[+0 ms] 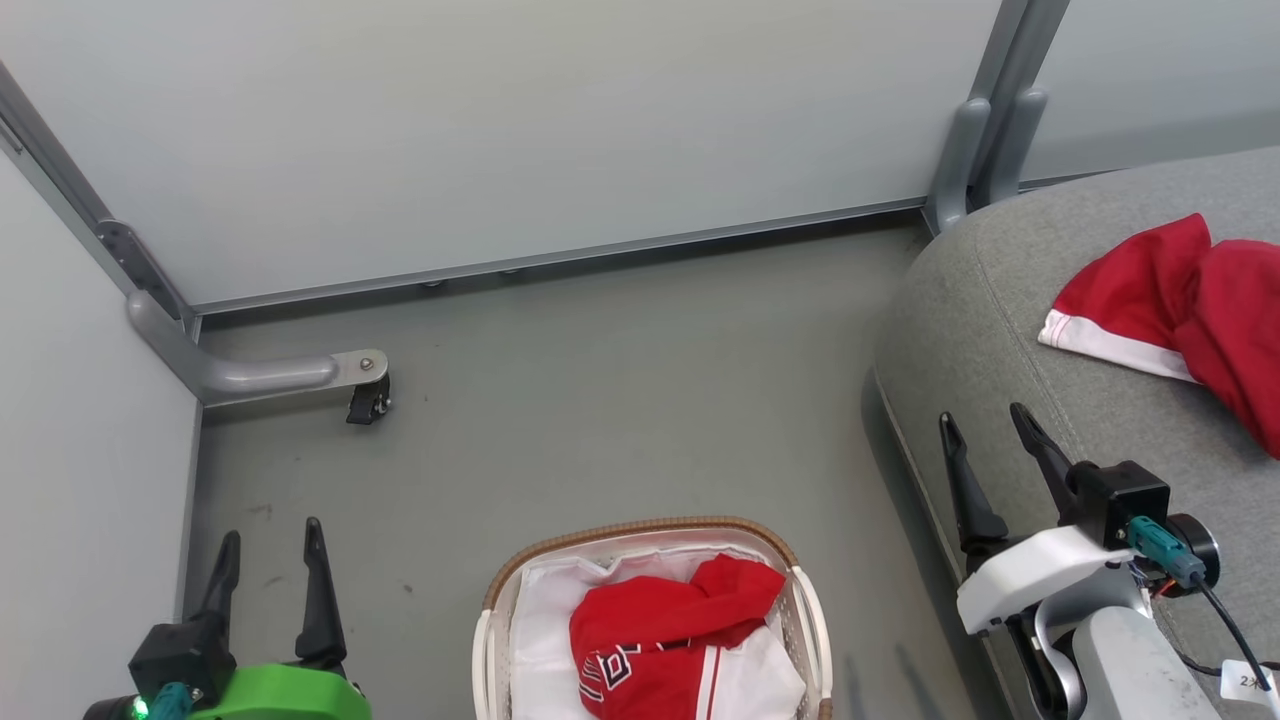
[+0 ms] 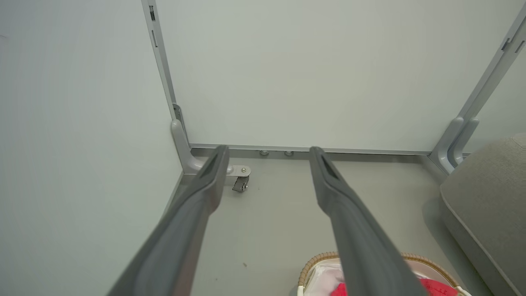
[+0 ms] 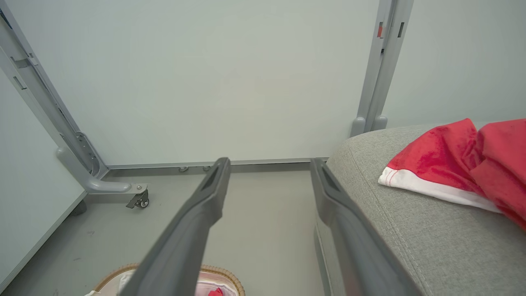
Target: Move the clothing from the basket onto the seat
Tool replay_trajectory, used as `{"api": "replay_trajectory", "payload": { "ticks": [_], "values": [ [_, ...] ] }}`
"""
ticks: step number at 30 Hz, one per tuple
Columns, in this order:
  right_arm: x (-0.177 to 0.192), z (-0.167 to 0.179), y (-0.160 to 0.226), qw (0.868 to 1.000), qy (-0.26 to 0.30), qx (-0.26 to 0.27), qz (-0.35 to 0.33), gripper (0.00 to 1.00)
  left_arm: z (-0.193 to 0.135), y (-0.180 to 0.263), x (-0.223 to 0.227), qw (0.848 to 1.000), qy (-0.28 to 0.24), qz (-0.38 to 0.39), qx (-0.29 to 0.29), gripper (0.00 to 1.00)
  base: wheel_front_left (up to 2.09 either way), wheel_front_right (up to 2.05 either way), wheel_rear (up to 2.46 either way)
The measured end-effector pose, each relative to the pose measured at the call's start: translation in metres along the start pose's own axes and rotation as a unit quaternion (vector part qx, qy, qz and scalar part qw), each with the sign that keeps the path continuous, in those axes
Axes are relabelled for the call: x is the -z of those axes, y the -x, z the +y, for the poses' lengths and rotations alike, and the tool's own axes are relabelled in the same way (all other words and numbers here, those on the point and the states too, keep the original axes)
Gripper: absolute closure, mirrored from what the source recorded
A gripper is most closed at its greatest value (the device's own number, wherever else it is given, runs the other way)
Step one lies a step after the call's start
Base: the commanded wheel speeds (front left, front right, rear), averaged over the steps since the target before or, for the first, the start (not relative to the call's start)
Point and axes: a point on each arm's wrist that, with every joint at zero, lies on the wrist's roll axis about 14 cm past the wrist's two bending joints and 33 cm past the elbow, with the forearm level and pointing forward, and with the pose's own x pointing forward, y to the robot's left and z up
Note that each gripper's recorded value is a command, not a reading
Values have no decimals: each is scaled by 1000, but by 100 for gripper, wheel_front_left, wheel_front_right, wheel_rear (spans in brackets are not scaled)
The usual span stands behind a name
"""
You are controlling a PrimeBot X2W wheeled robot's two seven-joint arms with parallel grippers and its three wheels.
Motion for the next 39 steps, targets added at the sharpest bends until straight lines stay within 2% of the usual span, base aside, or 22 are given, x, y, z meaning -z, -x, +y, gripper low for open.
{"api": "replay_trajectory", "payload": {
  "ticks": [8,20,25,31,39],
  "values": [
    [5,2,0,1000,1,-3,6,0,-26,-4,7,999,0,10,41,0,0,0,0],
    [2,1,-40,1000,9,-15,-6,0,-109,-48,40,984,4,57,167,0,0,0,0],
    [13,-5,-55,1000,7,-11,0,0,-145,-59,75,968,0,105,226,0,0,0,0],
    [26,-10,-72,1000,6,-10,6,0,-162,-74,118,948,-20,156,276,0,0,0,0],
    [44,-21,-91,1000,-4,-2,11,0,-180,-62,195,900,-51,252,352,0,0,0,0]
  ]
}}
